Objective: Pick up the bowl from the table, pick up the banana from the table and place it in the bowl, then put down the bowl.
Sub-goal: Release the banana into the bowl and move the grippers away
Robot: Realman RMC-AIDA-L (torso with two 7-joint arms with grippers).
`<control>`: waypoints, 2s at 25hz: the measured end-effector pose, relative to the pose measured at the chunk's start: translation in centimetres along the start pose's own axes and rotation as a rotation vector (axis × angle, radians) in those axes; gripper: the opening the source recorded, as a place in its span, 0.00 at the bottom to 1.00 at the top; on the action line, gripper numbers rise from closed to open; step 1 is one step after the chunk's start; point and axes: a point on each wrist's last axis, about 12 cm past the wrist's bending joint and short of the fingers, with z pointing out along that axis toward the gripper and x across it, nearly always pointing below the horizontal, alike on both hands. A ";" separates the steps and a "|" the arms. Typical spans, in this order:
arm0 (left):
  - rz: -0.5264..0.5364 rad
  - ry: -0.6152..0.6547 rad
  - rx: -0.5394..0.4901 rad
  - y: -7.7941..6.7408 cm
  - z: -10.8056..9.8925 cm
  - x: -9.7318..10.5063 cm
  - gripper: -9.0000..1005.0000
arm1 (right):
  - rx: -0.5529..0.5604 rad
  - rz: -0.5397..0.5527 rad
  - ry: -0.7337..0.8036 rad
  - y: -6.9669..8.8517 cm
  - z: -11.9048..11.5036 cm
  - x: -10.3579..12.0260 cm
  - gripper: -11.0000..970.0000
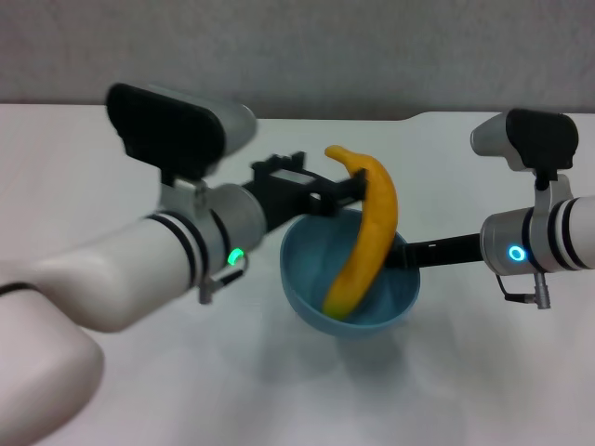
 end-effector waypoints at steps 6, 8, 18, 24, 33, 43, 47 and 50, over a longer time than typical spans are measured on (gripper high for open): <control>-0.029 0.016 -0.123 3.7 -0.2 -0.8 0.87 | 0.004 -0.006 0.008 -0.1 0.0 0.1 0.04; -0.019 0.025 -0.176 5.2 -0.4 -0.9 0.87 | 0.006 -0.007 0.008 -0.2 -0.1 0.1 0.04; 0.043 0.083 -0.349 10.7 -1.6 2.7 0.86 | 0.068 -0.016 0.017 -1.4 -1.0 -1.0 0.04; 0.034 0.086 -0.373 11.5 -2.1 3.3 0.86 | 0.110 -0.087 0.035 -0.6 -1.0 -3.3 0.04; 0.021 0.104 -0.381 11.7 -2.1 4.0 0.86 | 0.116 -0.133 0.074 0.7 0.6 -3.5 0.04; 0.007 0.115 -0.386 11.8 -2.3 4.5 0.86 | 0.098 -0.127 0.136 0.6 1.4 -0.8 0.04; -0.001 0.117 -0.390 11.9 -2.5 4.8 0.86 | 0.110 -0.123 0.145 0.1 1.3 -0.3 0.04; -0.009 0.116 -0.391 11.9 -2.6 4.8 0.86 | 0.115 -0.113 0.144 -0.2 1.2 -0.1 0.04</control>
